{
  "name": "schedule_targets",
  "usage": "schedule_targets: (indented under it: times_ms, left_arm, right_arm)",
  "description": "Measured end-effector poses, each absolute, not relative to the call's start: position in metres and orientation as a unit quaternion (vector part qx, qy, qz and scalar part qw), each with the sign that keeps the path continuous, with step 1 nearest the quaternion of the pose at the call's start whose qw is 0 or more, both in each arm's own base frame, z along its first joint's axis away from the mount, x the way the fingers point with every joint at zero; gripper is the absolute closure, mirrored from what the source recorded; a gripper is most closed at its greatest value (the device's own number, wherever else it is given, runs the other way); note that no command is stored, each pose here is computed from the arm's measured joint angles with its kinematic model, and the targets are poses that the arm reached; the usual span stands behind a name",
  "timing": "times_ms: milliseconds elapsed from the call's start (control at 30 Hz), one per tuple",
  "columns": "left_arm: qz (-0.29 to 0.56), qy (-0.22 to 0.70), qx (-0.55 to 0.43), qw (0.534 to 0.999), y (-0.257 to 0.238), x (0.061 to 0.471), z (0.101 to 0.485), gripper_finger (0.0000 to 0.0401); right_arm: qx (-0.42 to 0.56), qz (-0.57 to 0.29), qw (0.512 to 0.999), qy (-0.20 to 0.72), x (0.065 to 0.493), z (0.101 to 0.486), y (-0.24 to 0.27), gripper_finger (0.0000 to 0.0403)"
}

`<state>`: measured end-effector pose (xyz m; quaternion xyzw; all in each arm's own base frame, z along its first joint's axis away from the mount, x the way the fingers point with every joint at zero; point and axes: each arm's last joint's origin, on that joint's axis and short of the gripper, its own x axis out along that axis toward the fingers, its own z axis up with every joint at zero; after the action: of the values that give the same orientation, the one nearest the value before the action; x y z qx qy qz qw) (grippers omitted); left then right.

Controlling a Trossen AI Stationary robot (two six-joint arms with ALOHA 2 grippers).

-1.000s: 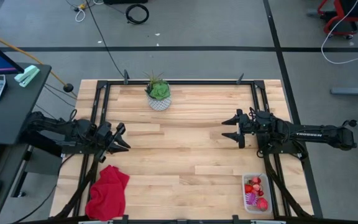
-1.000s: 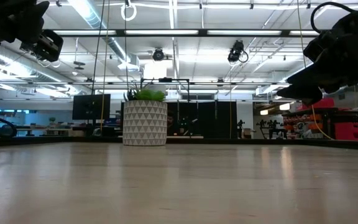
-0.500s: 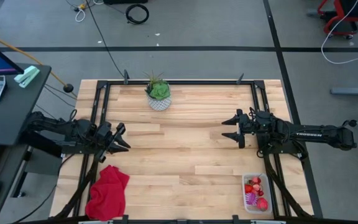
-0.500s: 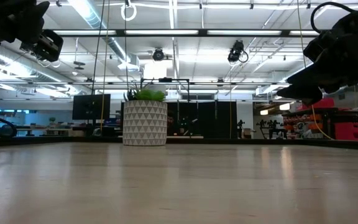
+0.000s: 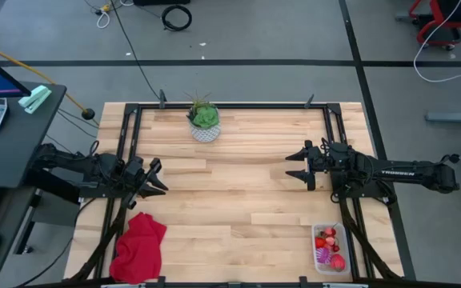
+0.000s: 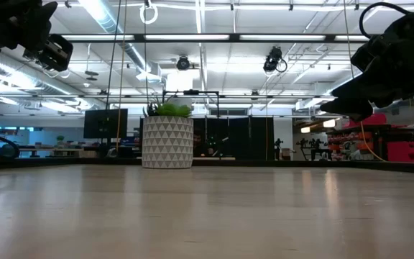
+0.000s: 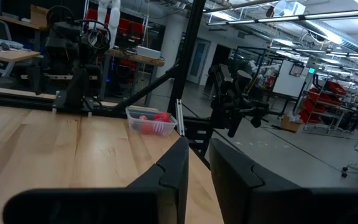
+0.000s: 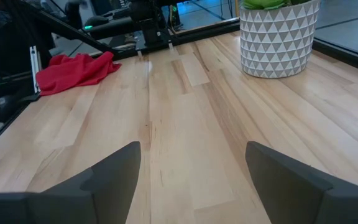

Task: Pick and placing Produce into tupperware
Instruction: Return to Home Position

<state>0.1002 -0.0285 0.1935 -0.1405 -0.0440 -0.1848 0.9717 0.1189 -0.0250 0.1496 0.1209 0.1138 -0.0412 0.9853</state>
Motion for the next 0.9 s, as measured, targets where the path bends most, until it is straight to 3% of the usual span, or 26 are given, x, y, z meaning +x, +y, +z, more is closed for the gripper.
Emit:
schedule_targets:
  times_ms: [900]
  left_arm:
    - [-0.185,-0.044,-0.140,0.972,-0.0285,0.1002,0.1935,0.0328]
  right_arm:
    - [0.121,-0.041,0.985,0.114,0.1189,0.1496,-0.0250,0.0103]
